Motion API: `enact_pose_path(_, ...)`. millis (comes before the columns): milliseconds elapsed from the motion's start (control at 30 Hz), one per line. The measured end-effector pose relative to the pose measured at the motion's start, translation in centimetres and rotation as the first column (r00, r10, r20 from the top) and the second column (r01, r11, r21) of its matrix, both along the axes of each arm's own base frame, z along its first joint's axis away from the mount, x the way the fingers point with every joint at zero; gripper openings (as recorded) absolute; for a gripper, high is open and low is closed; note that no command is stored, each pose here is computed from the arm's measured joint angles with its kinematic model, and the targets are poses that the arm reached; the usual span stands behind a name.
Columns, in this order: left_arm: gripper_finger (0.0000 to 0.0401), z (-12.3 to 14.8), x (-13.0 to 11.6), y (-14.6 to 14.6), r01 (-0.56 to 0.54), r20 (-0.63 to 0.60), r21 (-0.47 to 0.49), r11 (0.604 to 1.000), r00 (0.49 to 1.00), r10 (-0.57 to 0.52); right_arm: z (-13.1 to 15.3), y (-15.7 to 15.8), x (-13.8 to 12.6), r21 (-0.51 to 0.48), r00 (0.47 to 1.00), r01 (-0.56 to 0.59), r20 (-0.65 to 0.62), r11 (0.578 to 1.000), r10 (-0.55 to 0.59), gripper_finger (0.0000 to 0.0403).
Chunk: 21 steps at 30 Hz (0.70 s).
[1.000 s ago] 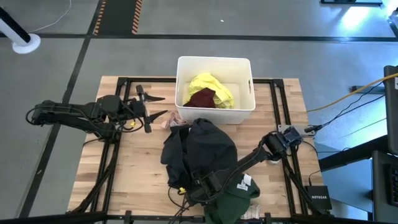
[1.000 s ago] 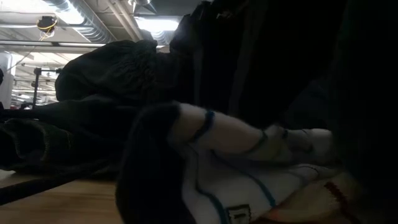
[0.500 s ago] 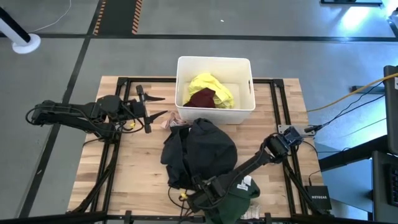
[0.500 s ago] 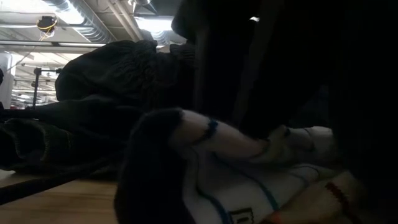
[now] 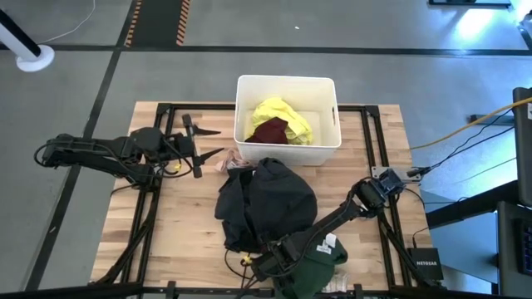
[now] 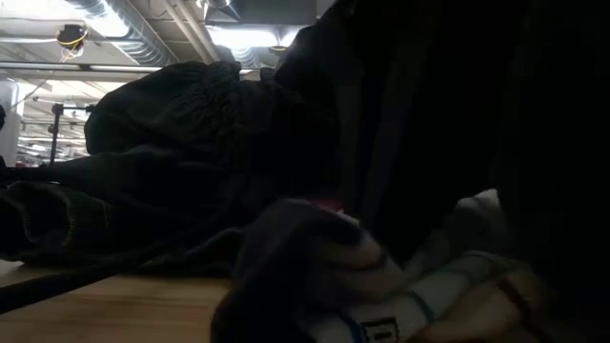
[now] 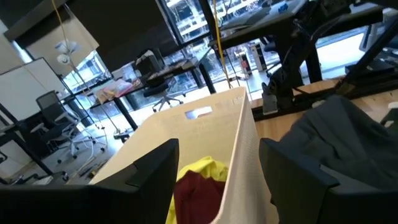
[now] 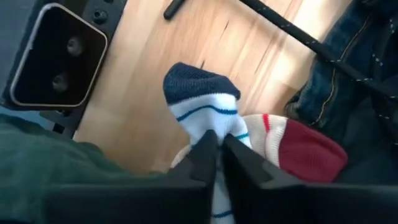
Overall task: Sort clothes
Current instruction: Put the blue and white sock into the white bin
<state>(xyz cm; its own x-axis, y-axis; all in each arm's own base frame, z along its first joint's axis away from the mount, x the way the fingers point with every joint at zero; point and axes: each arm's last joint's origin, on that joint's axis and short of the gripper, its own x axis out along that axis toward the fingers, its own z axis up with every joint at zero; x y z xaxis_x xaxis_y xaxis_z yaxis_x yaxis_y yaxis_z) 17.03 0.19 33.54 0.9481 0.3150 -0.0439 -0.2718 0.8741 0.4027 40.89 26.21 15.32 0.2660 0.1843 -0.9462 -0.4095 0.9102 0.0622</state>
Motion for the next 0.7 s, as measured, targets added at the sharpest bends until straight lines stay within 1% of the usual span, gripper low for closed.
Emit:
enact_pose_path(67,0.0219,0.0,0.0,0.0,0.001,-0.003,-0.001,1.000,1.000,-0.001,0.0,0.0,0.0,0.017,1.000,0.018,-0.013,1.000,-0.018,0.0012)
enact_pose_path(167,0.0219,-0.1,0.0,0.0,0.000,-0.004,-0.009,1.000,1.000,0.000,0.0,0.0,-0.1,0.027,0.997,0.066,-0.036,0.997,-0.065,0.0020)
enact_pose_path(300,0.0219,-0.2,0.0,0.0,-0.001,-0.014,-0.017,1.000,1.000,0.001,1.2,-0.1,-0.2,0.017,0.994,0.089,-0.071,0.996,-0.088,0.0007)
enact_pose_path(400,0.0219,-0.2,0.0,0.0,-0.001,-0.014,-0.017,1.000,1.000,0.001,3.4,-0.2,0.0,-0.022,0.990,0.132,-0.048,0.991,-0.133,0.0010)
enact_pose_path(567,0.0219,-0.2,0.0,0.0,0.000,-0.018,0.001,1.000,1.000,0.000,8.2,-0.6,0.2,-0.069,0.986,0.166,0.025,0.984,-0.164,0.0005)
enact_pose_path(667,0.0219,-0.1,-0.1,0.0,0.001,-0.014,0.001,1.000,1.000,-0.001,11.1,-1.3,0.2,-0.105,0.970,0.230,0.103,0.968,-0.220,0.0006)
enact_pose_path(700,0.0219,-0.1,-0.2,0.0,0.000,-0.012,0.001,1.000,1.000,0.000,12.0,-1.7,0.0,-0.099,0.958,0.266,0.137,0.959,-0.251,0.0006)
